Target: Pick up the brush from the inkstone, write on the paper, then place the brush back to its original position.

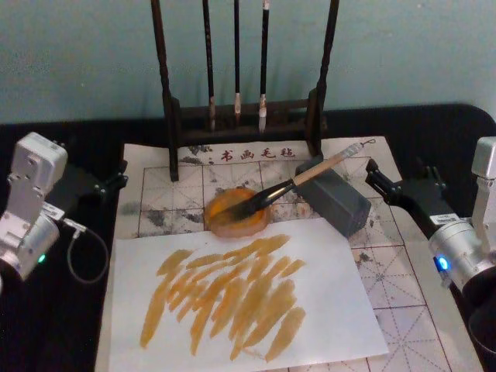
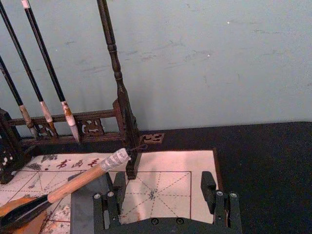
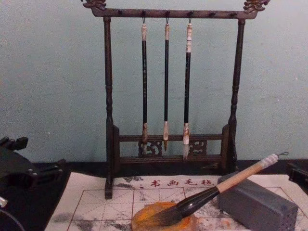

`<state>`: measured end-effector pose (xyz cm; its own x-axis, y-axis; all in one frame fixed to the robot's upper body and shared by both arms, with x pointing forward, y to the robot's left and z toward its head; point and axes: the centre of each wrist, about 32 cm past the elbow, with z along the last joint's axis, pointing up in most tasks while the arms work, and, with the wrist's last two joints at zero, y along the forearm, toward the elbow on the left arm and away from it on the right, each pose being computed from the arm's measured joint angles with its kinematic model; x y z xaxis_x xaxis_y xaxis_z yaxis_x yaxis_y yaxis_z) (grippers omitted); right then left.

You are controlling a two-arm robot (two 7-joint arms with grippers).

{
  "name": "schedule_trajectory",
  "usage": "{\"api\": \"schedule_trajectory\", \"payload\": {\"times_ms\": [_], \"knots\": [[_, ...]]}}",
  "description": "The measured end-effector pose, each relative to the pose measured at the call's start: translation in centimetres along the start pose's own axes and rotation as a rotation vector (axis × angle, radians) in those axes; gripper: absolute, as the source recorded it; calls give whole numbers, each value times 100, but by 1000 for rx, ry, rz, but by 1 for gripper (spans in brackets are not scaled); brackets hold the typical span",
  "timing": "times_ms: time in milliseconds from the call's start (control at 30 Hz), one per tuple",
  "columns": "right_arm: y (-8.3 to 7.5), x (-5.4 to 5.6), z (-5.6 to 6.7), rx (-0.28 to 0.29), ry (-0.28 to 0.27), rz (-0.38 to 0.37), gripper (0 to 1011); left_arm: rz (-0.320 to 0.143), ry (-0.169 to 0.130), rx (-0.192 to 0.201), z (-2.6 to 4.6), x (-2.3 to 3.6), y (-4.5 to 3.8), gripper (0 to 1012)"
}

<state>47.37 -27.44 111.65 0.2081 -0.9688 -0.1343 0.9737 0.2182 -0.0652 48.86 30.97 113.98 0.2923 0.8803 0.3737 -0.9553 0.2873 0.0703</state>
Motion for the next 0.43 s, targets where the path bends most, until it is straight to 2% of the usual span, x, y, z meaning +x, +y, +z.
{"api": "schedule_trajectory", "payload": {"times_ms": [433], "knots": [[0,0,0,0,0,0,1000,0,0,0,0,0,0,1001]]}}
